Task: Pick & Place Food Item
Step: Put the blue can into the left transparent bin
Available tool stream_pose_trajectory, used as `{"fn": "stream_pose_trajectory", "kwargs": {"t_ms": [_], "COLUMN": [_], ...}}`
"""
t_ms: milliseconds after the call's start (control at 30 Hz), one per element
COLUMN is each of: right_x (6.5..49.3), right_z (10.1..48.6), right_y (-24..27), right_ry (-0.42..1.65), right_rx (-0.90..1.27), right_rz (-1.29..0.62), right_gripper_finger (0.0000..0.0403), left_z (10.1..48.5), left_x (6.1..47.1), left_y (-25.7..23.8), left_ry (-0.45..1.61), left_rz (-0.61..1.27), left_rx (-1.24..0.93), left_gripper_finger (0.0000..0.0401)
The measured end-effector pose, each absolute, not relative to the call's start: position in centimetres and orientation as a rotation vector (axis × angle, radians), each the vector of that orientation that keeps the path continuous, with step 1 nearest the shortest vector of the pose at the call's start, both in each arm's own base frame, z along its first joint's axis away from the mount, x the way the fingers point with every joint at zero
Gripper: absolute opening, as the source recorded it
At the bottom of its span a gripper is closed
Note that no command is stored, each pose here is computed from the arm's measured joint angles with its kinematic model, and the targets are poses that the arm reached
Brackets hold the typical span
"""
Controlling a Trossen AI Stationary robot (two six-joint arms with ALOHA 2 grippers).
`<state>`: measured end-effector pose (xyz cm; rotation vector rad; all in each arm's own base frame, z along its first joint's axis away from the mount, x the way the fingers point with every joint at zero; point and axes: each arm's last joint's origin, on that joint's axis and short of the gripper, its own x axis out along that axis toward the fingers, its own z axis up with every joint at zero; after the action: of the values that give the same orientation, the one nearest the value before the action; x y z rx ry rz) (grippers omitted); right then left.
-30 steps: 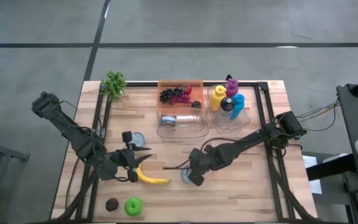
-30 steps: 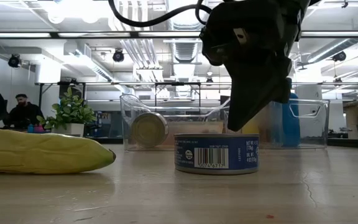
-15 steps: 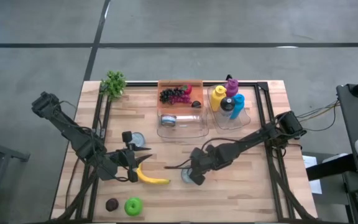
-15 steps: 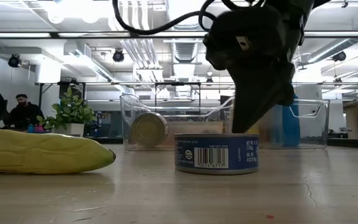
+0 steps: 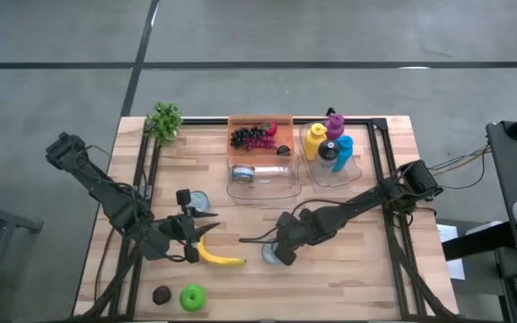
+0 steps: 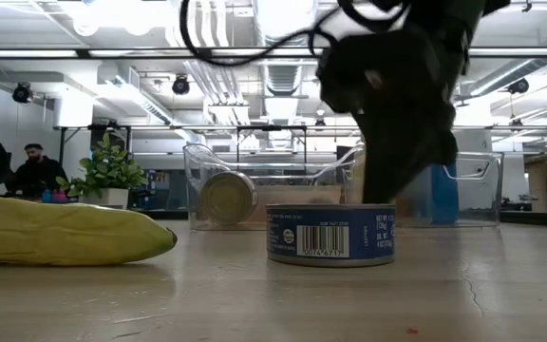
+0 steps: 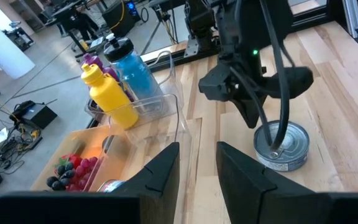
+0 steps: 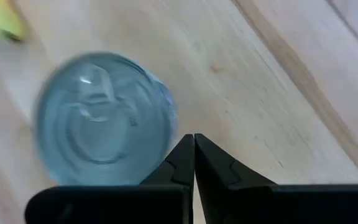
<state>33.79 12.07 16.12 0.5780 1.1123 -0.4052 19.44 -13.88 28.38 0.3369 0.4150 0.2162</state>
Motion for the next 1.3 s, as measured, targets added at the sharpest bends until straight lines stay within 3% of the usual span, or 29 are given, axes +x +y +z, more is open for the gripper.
{"fn": "stream_pose_trajectory", "kwargs": {"t_ms": [300,1300], "right_x": [34.6,34.3], "right_z": [17.6,16.1], "right_y": [12.6,12.7], "right_ry": [1.073,1.124], "right_rx": [0.547,0.557], "right_rz": [-0.343,-0.414], "right_gripper_finger": [0.0008,0.0009], "left_z": [28.4,28.4], "left_x": [19.4,19.4], "left_y": [-13.9,-13.9], "left_ry": [0.415,0.414], "left_rz": [0.217,0.217], "left_rx": [0.337,0.336], "left_gripper_finger": [0.0106,0.0106]}}
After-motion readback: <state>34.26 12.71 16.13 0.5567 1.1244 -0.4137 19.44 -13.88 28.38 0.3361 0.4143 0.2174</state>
